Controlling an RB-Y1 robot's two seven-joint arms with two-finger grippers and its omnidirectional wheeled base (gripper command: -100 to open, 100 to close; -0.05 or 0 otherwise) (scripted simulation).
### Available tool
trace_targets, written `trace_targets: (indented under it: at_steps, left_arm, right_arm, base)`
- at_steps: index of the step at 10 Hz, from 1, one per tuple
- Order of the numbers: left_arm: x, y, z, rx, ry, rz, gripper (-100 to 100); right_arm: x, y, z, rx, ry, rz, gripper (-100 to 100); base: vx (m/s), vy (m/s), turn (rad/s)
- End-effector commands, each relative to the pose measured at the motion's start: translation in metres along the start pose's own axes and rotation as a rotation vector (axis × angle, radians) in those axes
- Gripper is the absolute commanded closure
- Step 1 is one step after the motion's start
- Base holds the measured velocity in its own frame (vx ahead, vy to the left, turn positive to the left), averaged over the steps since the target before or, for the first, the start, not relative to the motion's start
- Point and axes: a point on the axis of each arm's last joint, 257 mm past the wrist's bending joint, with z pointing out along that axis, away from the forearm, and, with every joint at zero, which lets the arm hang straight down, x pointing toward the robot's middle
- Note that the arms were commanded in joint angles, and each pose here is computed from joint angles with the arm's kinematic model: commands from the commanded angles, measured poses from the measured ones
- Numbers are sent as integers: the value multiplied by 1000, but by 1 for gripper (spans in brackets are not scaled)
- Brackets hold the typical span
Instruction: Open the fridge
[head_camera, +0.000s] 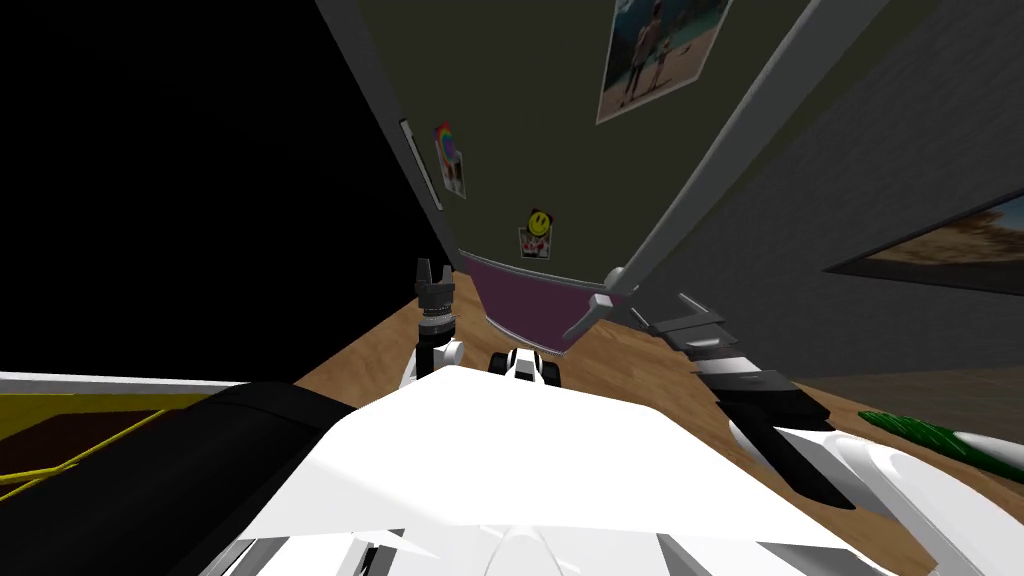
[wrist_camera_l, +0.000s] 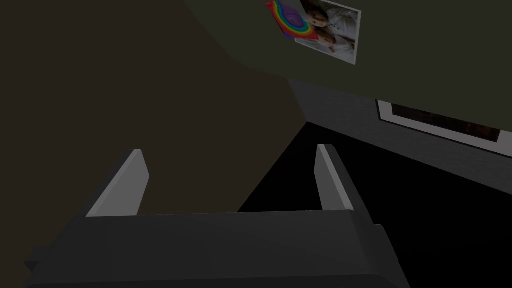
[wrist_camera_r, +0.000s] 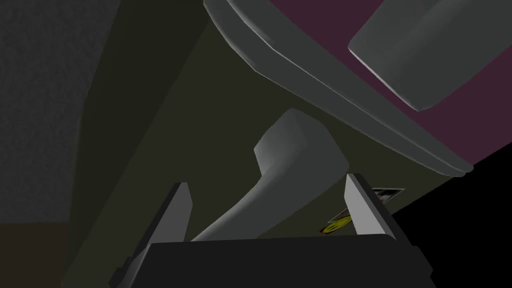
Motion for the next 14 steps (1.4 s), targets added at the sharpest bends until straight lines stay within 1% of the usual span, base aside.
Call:
trace_targets:
  at_steps: [1, 3, 4, 5, 7, 10, 14]
  left_arm:
    - [0, 0, 0, 0, 0, 0, 0]
    - [0, 0, 0, 0, 0, 0, 0]
    - [0, 0, 0, 0, 0, 0, 0]
    - [0, 0, 0, 0, 0, 0, 0]
    - [0, 0, 0, 0, 0, 0, 0]
    - [0, 0, 0, 0, 0, 0, 0]
    - [0, 0, 0, 0, 0, 0, 0]
  right_arm:
    - [14, -10, -2, -13, 49, -159, -100]
    - [22, -17, -4, -23, 76, -255, -100]
    - [26, -22, -5, -31, 94, -323, -100]
    - [24, -19, -4, -27, 83, -281, -100]
    - [44, -41, -7, 4, 130, -294, -100]
    - [72, -74, -12, 56, 195, -298, -100]
    - [104, -121, -23, 134, 277, -302, -100]
  base:
    - [150, 207, -120]
    - [110, 169, -117]
    - [122, 175, -148]
    - [50, 91, -36]
    - [-66, 23, 248]
    - [-122, 35, 281]
    - [-110, 58, 267]
